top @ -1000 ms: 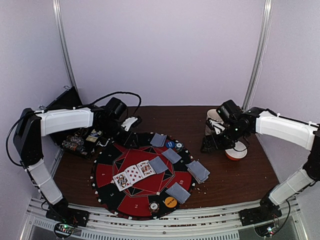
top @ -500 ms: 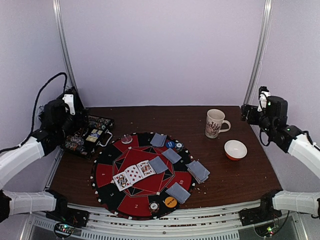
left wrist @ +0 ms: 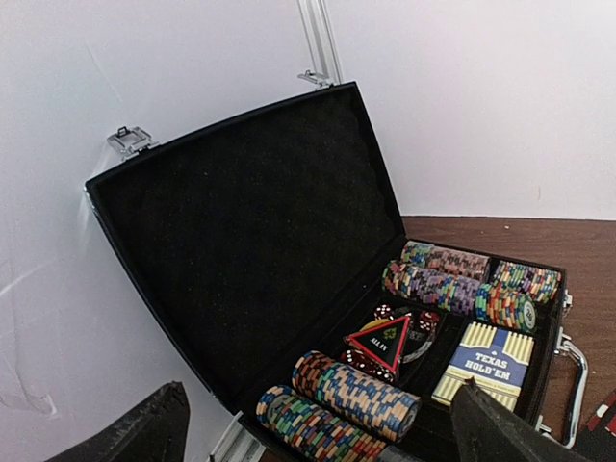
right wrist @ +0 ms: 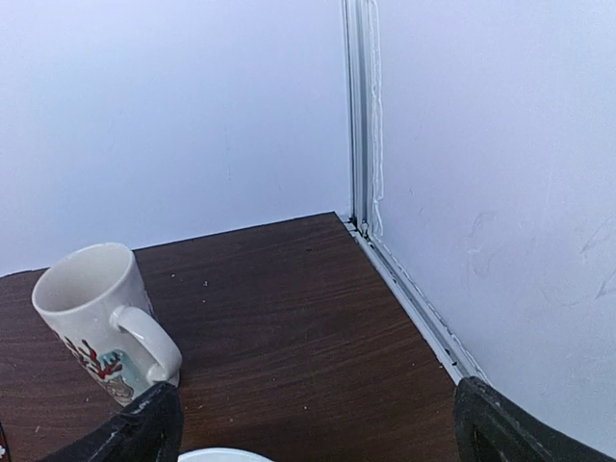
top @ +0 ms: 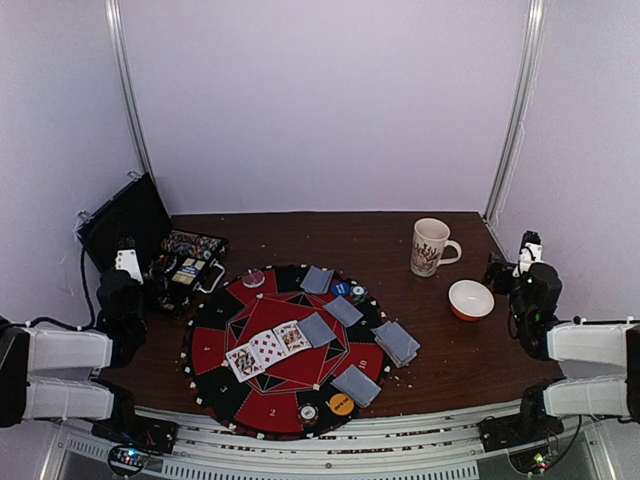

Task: Distribute texas hold em gaming equipment
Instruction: Reset both arms

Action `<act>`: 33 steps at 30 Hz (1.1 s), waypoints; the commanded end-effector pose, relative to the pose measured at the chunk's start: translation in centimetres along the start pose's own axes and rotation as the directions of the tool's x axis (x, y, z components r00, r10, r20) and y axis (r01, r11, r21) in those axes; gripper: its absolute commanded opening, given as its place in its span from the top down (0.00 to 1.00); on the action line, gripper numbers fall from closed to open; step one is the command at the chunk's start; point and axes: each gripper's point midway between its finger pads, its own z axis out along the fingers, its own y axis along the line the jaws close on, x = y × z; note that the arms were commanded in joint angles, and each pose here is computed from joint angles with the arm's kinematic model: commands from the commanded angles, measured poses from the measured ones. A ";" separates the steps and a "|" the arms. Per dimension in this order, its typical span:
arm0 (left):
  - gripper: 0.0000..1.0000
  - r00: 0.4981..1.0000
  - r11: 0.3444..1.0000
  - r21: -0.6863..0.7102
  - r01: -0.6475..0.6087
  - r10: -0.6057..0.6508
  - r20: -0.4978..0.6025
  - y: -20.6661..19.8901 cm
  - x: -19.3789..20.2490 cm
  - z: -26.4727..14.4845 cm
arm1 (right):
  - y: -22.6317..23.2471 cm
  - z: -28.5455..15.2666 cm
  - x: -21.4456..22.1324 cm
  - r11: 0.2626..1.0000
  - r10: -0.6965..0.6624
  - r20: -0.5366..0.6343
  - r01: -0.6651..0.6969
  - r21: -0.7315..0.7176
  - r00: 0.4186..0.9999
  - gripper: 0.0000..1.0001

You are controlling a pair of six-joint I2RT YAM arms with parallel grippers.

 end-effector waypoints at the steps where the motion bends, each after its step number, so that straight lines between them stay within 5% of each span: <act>1: 0.02 0.982 0.998 0.030 0.062 -0.066 0.177 -0.3 -2.9 -0.3 | -0.4 -0.6 -1.5 0.998 0.058 0.159 -0.055 -0.022 0.986 0.00; 12: 0.02 0.973 0.988 0.152 0.005 -0.040 0.227 -3.4 -0.2 0.8 | 1.4 0.8 2.2 0.990 -0.012 0.107 0.027 -0.140 0.994 0.00; 17: 0.02 0.989 0.976 0.219 -0.001 -0.031 0.147 -4.8 0.6 2.8 | 2.4 1.8 3.6 0.983 -0.041 0.085 0.056 -0.178 0.995 0.00; 33: 0.02 0.992 0.971 0.237 0.016 -0.046 0.120 -4.8 0.7 4.0 | 1.6 3.8 4.5 0.994 -0.045 0.003 0.045 -0.104 0.999 0.00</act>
